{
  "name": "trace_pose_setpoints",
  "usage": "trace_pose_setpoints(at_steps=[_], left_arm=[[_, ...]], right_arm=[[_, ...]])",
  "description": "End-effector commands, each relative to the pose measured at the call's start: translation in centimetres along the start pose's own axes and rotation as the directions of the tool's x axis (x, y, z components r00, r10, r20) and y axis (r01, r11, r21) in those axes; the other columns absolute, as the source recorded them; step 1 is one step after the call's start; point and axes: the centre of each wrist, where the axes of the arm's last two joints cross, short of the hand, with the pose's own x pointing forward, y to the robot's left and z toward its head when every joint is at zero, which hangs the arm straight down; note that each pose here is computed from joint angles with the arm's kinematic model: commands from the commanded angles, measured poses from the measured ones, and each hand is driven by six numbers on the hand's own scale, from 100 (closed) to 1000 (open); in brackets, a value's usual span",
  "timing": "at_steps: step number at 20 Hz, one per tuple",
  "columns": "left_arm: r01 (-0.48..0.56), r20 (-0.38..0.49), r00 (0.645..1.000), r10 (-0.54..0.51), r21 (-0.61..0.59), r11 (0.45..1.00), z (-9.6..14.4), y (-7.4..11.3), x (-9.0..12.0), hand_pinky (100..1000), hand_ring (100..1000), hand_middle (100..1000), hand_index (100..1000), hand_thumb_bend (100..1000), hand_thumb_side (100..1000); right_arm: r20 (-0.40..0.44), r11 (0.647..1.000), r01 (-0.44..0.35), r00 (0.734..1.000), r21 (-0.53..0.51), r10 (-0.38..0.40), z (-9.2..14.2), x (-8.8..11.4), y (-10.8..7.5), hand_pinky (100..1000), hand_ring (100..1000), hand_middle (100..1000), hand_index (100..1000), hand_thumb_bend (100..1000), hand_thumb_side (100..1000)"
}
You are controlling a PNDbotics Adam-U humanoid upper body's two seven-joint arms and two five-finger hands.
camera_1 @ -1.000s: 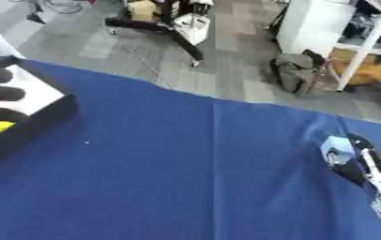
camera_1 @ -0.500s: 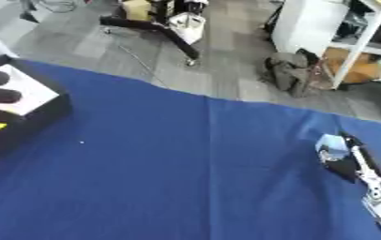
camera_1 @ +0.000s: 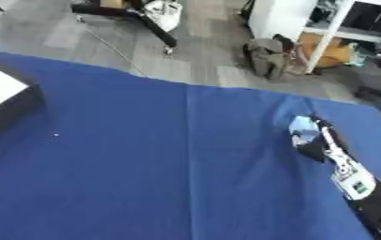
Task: Pick up the objects with one hand, pass them to the other hand, and then place them into the box on the other side of the table.
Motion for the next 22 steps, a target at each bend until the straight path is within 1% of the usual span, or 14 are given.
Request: trace_pose_setpoints(at_steps=[1, 2, 4, 5, 6, 7, 9, 11, 15, 19, 20, 21, 22], left_arm=[[0.017, 0.029, 0.999, -0.017, -0.014, 1.000, -0.35, 0.27, 0.80, 751, 795, 803, 839, 1000, 581], [0.017, 0.030, 0.999, -0.017, -0.014, 1.000, -0.37, 0.28, 0.81, 752, 795, 803, 839, 1000, 582], [0.016, 0.032, 0.999, -0.015, -0.015, 1.000, -0.41, 0.27, 0.84, 752, 795, 803, 840, 1000, 582], [0.015, 0.033, 0.999, -0.015, -0.015, 1.000, -0.43, 0.28, 0.85, 752, 795, 803, 839, 1000, 583], [0.015, 0.033, 0.999, -0.014, -0.014, 1.000, -0.43, 0.28, 0.85, 752, 795, 803, 840, 1000, 583], [0.014, 0.033, 0.999, -0.013, -0.013, 1.000, -0.43, 0.28, 0.85, 753, 796, 803, 840, 1000, 584], [0.011, 0.033, 0.999, -0.011, -0.011, 1.000, -0.42, 0.27, 0.84, 752, 795, 802, 839, 1000, 585], [0.008, 0.031, 0.999, -0.008, -0.009, 1.000, -0.40, 0.24, 0.81, 752, 795, 802, 840, 1000, 586], [0.002, 0.025, 1.000, -0.001, -0.003, 1.000, -0.31, 0.16, 0.72, 752, 796, 802, 839, 1000, 585], [-0.003, 0.021, 1.000, 0.003, 0.002, 1.000, -0.23, 0.10, 0.65, 752, 796, 802, 839, 1000, 586], [-0.004, 0.020, 1.000, 0.004, 0.003, 1.000, -0.22, 0.08, 0.64, 752, 796, 802, 839, 1000, 586], [-0.005, 0.020, 1.000, 0.005, 0.003, 1.000, -0.22, 0.07, 0.63, 752, 796, 802, 839, 1000, 585], [-0.005, 0.020, 1.000, 0.005, 0.004, 1.000, -0.21, 0.08, 0.63, 752, 796, 802, 839, 1000, 585]], right_arm=[[0.019, 0.999, -0.024, 1.000, -0.033, 0.025, -0.50, 0.36, -1.09, 757, 860, 824, 849, 100, 226], [0.023, 0.999, -0.024, 0.999, -0.042, 0.025, -0.51, 0.40, -1.05, 747, 843, 785, 796, 100, 239], [0.034, 0.997, -0.020, 0.999, -0.073, 0.023, -0.57, 0.56, -1.04, 731, 821, 730, 729, 100, 258], [0.038, 0.996, -0.019, 0.999, -0.089, 0.023, -0.58, 0.60, -1.02, 720, 805, 680, 678, 100, 273], [0.042, 0.994, -0.019, 0.999, -0.104, 0.024, -0.59, 0.63, -1.00, 716, 801, 663, 657, 100, 277], [0.045, 0.993, -0.020, 0.999, -0.120, 0.026, -0.59, 0.64, -0.99, 704, 784, 605, 595, 100, 295], [0.050, 0.988, -0.020, 0.998, -0.151, 0.028, -0.58, 0.67, -0.96, 685, 765, 548, 519, 100, 330], [0.056, 0.984, -0.018, 0.998, -0.177, 0.029, -0.57, 0.72, -0.93, 673, 748, 512, 482, 100, 361], [0.067, 0.977, -0.014, 0.997, -0.212, 0.029, -0.47, 0.76, -0.84, 661, 729, 478, 445, 100, 400], [0.075, 0.976, -0.013, 0.997, -0.216, 0.029, -0.36, 0.74, -0.74, 659, 725, 473, 441, 100, 400], [0.077, 0.977, -0.013, 0.997, -0.214, 0.030, -0.34, 0.74, -0.71, 666, 733, 493, 477, 100, 384], [0.080, 0.978, -0.013, 0.996, -0.206, 0.030, -0.31, 0.75, -0.65, 681, 756, 562, 574, 100, 353], [0.085, 0.980, -0.011, 0.996, -0.197, 0.028, -0.31, 0.79, -0.61, 688, 773, 627, 672, 100, 341]])
